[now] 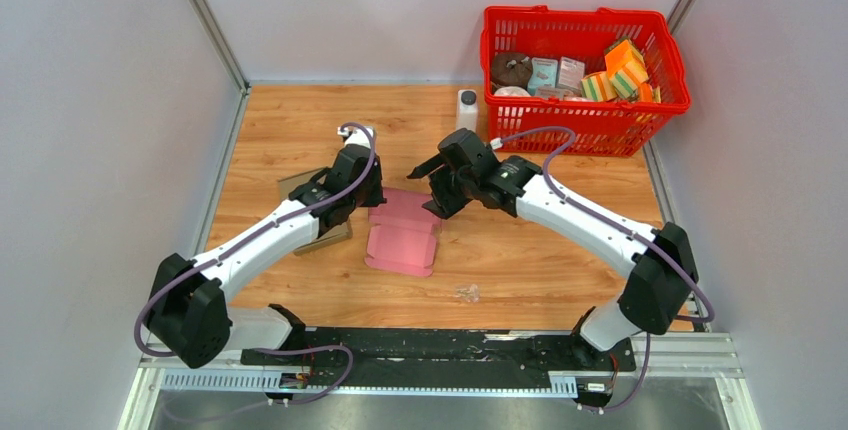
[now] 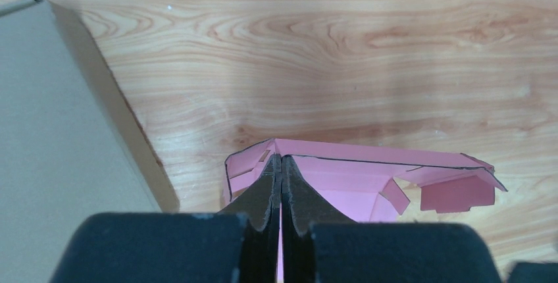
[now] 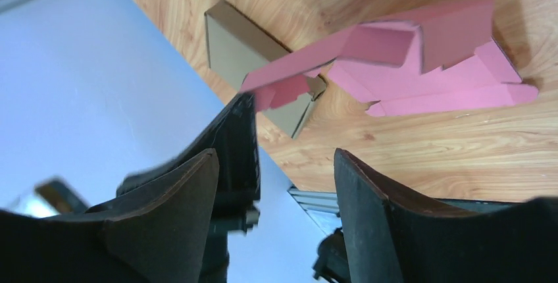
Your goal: Fold the paper box
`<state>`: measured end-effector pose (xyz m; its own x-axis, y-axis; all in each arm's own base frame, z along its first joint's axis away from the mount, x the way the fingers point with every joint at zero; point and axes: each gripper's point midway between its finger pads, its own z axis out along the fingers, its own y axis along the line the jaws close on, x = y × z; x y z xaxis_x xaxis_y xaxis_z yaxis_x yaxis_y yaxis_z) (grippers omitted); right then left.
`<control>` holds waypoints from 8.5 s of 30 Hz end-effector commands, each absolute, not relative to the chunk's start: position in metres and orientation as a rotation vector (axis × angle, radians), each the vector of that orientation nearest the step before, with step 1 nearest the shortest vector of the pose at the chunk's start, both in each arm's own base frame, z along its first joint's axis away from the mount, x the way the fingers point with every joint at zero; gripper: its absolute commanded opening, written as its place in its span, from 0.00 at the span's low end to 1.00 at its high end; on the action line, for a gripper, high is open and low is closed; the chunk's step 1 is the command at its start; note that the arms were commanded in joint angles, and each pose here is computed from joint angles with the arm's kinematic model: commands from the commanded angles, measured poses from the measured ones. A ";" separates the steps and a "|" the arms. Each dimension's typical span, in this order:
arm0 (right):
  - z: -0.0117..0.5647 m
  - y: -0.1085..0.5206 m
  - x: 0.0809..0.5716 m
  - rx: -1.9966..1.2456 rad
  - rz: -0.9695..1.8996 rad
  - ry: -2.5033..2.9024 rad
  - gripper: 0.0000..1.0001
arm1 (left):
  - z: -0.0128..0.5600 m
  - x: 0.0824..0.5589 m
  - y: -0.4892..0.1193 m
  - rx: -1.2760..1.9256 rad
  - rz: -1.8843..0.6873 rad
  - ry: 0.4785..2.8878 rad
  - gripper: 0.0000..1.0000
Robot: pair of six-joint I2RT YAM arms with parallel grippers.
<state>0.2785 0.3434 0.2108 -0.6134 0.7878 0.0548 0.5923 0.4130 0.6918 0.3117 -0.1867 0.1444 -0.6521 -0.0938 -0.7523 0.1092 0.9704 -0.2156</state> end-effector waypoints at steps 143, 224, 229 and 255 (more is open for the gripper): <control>0.106 0.321 0.368 1.421 1.258 2.170 0.00 | 0.068 0.323 -0.188 0.128 -0.310 2.332 0.14; 0.111 0.314 0.336 1.081 1.473 1.989 0.00 | 0.078 0.294 -0.232 0.327 -0.526 2.127 0.45; 0.112 0.313 0.335 1.081 1.480 1.983 0.00 | 0.074 0.303 -0.222 0.276 -0.381 2.141 0.42; 0.120 0.318 0.323 1.126 1.537 1.975 0.00 | 0.054 0.326 -0.197 -0.085 0.183 2.128 0.01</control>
